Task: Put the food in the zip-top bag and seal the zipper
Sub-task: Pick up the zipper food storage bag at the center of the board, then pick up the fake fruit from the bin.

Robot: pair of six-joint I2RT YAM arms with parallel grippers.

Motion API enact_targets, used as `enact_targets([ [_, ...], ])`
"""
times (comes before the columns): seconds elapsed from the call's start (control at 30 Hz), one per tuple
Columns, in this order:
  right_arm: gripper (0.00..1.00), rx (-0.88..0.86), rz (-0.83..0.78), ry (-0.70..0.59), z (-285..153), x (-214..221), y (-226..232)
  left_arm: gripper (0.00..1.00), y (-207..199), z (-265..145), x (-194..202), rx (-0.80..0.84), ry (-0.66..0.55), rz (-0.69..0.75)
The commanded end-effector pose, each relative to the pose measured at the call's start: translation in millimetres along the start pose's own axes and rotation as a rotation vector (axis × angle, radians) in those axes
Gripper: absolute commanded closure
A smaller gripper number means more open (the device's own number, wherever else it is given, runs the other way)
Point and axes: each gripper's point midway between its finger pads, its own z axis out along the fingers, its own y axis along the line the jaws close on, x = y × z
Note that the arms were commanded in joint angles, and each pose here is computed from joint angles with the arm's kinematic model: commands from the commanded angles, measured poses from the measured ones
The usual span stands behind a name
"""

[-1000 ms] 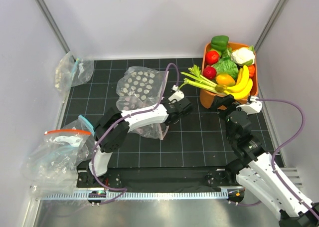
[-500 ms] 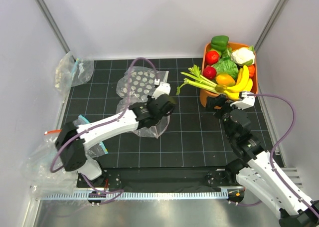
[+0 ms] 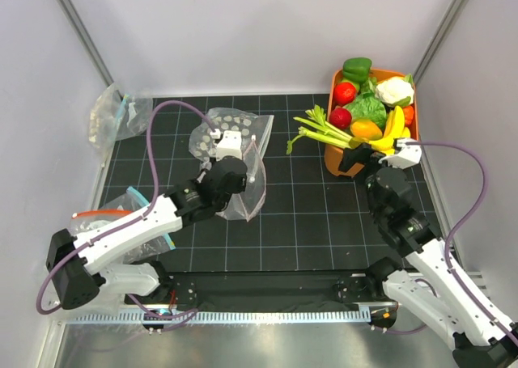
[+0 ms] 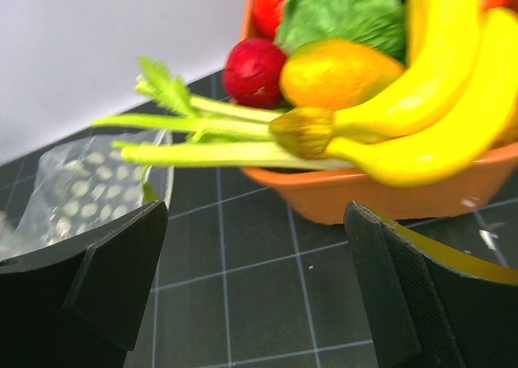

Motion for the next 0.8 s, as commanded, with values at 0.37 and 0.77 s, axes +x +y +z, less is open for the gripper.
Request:
enact_targets([
  [0.37,0.0,0.464,0.28,0.001,-3,-37,-33,1.0,-2,-12,-32,0.039,-0.111,-0.12],
  [0.77,0.0,0.538,0.416,0.098,46,4,-12,1.0,-13,-5,-25,0.071,-0.086,-0.113],
])
